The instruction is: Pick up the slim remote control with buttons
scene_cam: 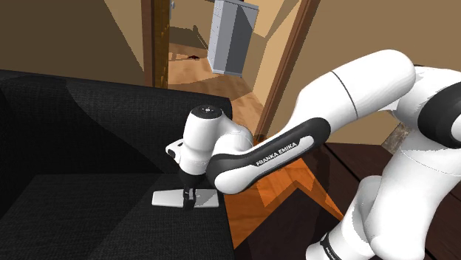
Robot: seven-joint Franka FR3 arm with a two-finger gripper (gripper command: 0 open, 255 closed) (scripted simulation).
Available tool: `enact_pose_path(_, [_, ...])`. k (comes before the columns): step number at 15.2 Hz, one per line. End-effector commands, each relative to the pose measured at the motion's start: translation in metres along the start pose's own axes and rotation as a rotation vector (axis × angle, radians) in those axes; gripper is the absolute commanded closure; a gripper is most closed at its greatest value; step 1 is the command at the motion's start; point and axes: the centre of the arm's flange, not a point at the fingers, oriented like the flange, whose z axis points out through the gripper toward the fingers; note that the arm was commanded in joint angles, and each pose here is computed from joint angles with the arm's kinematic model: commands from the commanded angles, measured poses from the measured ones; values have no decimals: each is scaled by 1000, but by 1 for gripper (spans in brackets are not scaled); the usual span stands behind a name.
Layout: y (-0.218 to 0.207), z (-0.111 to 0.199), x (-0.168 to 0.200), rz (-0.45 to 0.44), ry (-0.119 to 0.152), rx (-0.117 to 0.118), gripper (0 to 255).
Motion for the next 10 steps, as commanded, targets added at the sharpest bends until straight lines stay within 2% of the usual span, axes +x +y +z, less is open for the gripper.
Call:
enact_pose_path(1, [1, -10, 2, 0, 0, 0, 255])
enact_pose_path(8, [2, -47, 4, 0, 0, 0, 255])
enact_pose_path(10, [2, -48, 4, 0, 0, 0, 255])
